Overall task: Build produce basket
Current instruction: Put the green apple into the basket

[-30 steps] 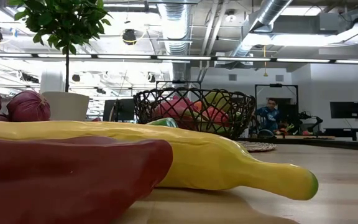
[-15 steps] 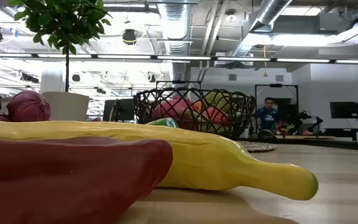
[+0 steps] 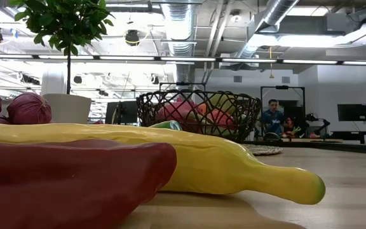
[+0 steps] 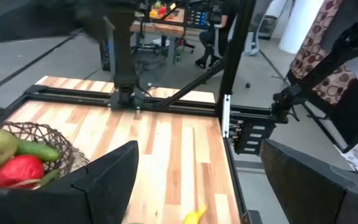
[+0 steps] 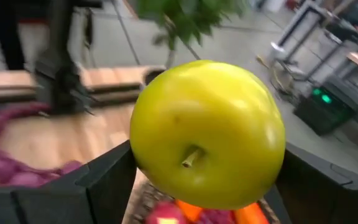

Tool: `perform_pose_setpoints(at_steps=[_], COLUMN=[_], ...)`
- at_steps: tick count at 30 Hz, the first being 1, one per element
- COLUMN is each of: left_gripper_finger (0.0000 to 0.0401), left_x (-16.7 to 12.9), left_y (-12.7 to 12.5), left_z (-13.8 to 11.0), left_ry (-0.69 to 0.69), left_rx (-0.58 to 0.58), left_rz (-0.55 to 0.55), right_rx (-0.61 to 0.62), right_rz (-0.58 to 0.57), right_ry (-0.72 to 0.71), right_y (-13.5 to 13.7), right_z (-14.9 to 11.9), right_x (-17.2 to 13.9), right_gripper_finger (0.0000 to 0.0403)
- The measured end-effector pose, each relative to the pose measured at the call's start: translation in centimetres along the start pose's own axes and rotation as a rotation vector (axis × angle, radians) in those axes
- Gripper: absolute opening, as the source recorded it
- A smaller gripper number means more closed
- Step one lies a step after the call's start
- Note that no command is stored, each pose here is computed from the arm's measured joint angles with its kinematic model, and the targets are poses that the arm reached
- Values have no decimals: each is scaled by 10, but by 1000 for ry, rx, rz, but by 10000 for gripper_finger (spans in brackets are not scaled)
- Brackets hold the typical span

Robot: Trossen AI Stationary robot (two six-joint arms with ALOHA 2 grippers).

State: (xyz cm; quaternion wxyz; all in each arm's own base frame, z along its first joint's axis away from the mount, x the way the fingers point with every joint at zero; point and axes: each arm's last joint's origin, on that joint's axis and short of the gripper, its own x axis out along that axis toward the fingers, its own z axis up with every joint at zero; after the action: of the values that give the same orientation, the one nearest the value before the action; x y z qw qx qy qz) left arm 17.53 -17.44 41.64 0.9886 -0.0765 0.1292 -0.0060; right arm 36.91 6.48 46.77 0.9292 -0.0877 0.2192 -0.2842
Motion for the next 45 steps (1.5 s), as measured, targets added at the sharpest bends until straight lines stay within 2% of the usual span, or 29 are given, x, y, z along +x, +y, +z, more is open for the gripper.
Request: perform_pose_setpoints(at_steps=[4, 6, 12, 18, 25, 32, 45], left_gripper_finger=[321, 321, 321, 321, 321, 321, 321], left_x=[-4, -7, -13, -21, -28, -35, -35], left_y=[-4, -6, -10, -12, -10, -12, -12], left_z=[-2, -3, -7, -14, -24, -28, -29], left_ry=[9, 11, 14, 35, 57, 51, 48], left_rx=[-13, -11, 2, 24, 3, -21, -19], left_rz=[-18, -31, -31, 0, 61, 83, 93], right_rx=[-11, -67, -82, -61, -22, 56, 43], right_rz=[-53, -64, -10, 24, 67, 146, 197], right_ry=[70, 148, 259, 399, 558, 637, 683], right_y=[-15, -19, -39, -57, -74, -73, -65], right_z=[-6, -17, -35, -71, -119, -144, -146], right_x=[34, 57, 122, 191, 254, 279, 272], right_gripper_finger=[348, 348, 347, 348, 346, 350, 374])
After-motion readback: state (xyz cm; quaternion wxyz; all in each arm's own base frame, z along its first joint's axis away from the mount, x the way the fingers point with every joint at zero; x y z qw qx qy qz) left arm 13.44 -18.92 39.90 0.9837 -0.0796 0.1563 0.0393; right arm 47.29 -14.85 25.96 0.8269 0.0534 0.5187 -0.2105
